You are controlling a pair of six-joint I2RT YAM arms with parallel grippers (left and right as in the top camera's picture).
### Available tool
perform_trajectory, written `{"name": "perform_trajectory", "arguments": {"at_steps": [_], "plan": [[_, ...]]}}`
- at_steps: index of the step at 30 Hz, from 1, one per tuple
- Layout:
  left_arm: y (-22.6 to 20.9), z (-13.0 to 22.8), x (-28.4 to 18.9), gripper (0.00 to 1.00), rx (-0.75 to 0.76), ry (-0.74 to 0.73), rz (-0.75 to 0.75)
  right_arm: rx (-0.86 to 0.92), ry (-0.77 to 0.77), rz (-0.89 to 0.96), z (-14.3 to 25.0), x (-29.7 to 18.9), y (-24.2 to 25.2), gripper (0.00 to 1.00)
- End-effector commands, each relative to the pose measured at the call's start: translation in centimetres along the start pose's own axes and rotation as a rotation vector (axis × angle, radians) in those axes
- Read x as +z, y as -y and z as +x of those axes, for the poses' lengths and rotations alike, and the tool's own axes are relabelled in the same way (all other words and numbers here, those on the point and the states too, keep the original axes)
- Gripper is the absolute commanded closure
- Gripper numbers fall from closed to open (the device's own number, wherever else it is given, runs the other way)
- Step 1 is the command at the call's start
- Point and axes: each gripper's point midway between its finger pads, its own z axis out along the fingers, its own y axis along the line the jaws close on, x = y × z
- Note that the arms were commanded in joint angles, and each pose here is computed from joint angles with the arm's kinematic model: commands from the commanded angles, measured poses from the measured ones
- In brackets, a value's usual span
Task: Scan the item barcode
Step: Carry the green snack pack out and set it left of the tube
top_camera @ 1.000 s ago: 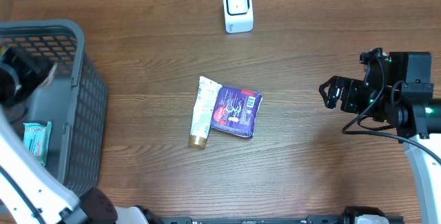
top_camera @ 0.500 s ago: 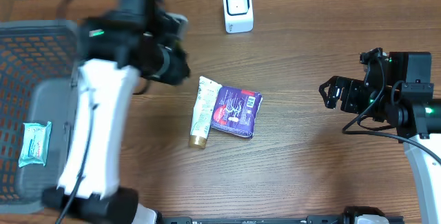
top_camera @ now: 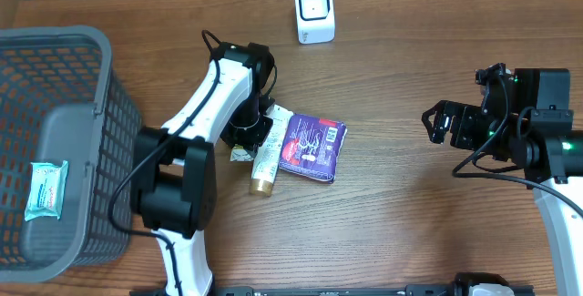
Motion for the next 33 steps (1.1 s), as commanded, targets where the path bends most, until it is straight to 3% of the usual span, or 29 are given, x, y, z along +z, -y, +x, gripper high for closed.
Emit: {"name": "perform_trajectory", "arguments": {"at_steps": [1,3,5,8,13,17,20,24,26,33], "plan": [[-0.7,-0.1,1.0,0.71,0.017,-0.034,-0.032,-0.013,0.025,-0.012,-0.7,-0.6,-0.5,0.00],[-0.6,-0.1,1.7,0.44,0.019,-0.054,-0.027,-0.013,0.026,-0.012,-0.7,-0.6,-0.5,0.00],[-0.6,-0.1,1.9,0.32,0.020,-0.061,-0.027,-0.013,0.025,-0.012,-0.7,-0.6,-0.5,0.00],[-0.4,-0.5,1.4,0.34,-0.001,-0.043,-0.011,-0.013,0.026,-0.012,-0.7,-0.6,-0.5,0.00],[0.4,-2.9,-3.4,0.39,-0.042,0.090,0.052,-0.013,0.025,-0.012,-0.7,-0.6,-0.5,0.00],[-0.1,-3.7,-10.7,0.37,-0.095,0.268,0.051,-0.014,0.028,-0.013,-0.8,-0.6,-0.6,0.00],[-0.8,-2.4,-18.9,0.36,-0.172,0.487,0.055,-0.016,0.034,-0.014,-1.0,-0.6,-0.6,0.00],[-4.9,1.9,-25.3,0.33,-0.386,0.678,-0.051,-0.014,0.030,-0.014,-0.9,-0.6,-0.6,0.00],[-9.3,6.8,-27.4,0.30,-0.608,0.741,-0.135,-0.013,0.026,-0.013,-0.7,-0.6,-0.6,0.00],[-16.2,17.0,-28.5,0.30,-0.996,0.841,-0.039,-0.014,0.030,-0.013,-0.8,-0.6,-0.6,0.00]]}}
